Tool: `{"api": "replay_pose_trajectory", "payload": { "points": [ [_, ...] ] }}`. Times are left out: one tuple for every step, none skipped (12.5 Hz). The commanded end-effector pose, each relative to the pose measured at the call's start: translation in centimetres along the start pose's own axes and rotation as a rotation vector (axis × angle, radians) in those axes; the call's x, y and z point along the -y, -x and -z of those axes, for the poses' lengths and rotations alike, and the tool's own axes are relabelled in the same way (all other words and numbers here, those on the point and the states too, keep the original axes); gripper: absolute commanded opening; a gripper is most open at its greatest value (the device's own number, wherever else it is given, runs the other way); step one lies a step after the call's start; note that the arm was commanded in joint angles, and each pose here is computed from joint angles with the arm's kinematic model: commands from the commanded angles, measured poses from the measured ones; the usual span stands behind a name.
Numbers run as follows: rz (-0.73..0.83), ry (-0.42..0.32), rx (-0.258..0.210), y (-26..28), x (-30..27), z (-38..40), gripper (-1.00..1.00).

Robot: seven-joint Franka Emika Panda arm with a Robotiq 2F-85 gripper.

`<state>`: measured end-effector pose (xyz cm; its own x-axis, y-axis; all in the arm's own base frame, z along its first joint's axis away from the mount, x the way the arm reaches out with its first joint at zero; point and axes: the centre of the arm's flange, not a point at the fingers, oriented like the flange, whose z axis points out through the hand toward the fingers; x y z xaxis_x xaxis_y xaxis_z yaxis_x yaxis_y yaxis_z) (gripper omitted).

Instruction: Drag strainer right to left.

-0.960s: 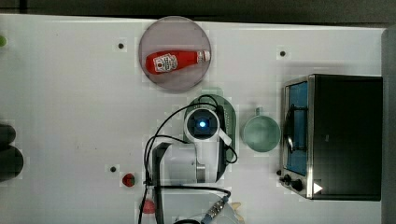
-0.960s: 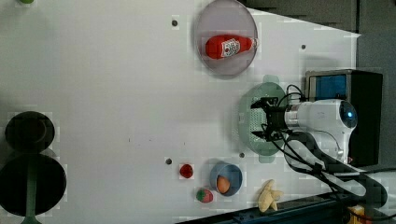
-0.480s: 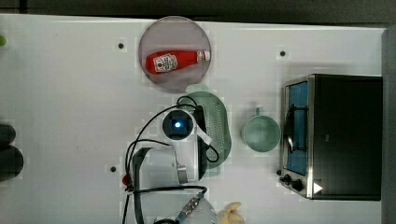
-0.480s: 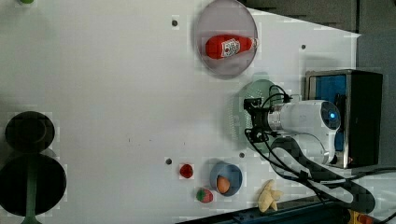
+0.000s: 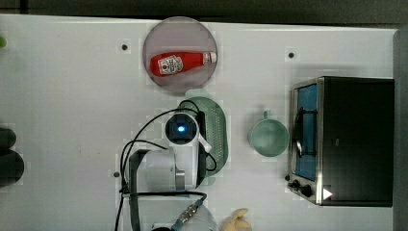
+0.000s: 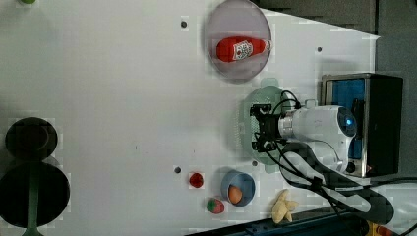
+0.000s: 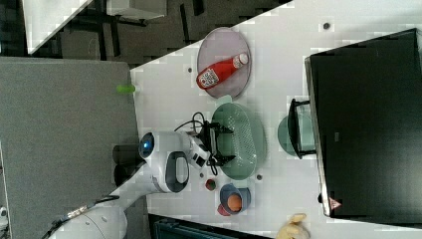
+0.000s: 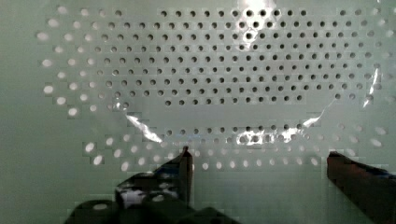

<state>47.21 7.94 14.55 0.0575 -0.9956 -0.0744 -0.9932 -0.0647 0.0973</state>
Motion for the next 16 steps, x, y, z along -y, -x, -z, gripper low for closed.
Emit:
{"api": "replay_pose_trajectory", "payload": {
  "points": [
    [0.004,0.019,0.032,6.8,-0.1,0.4,1.0],
    [-0.021,0.017,0.034,8.1,-0.2,0.5,1.0],
    [-0.049,0.013,0.035,9.5,-0.2,0.6,1.0],
    [-0.067,0.011,0.036,11.0,-0.3,0.6,1.0],
    [-0.077,0.009,0.036,12.3,-0.4,0.6,1.0],
    [-0.071,0.008,0.036,13.6,-0.5,0.5,1.0],
    [-0.061,0.006,0.037,14.8,-0.6,0.4,1.0],
    [-0.053,0.004,0.038,16.0,-0.5,0.2,1.0],
    [-0.057,0.002,0.041,17.1,-0.4,0.1,1.0],
    [-0.068,-0.001,0.044,18.2,-0.2,-0.1,1.0],
    [-0.076,-0.009,0.05,19.4,0.1,0.0,1.0],
    [-0.081,-0.014,0.056,20.6,0.5,0.0,1.0],
    [-0.083,-0.015,0.06,21.7,0.6,-0.2,1.0],
    [-0.077,-0.018,0.064,22.8,0.8,-0.3,1.0],
    [-0.069,-0.019,0.067,23.9,0.8,-0.6,1.0],
    [-0.055,-0.022,0.071,24.9,0.8,-0.8,1.0]
  ]
}}
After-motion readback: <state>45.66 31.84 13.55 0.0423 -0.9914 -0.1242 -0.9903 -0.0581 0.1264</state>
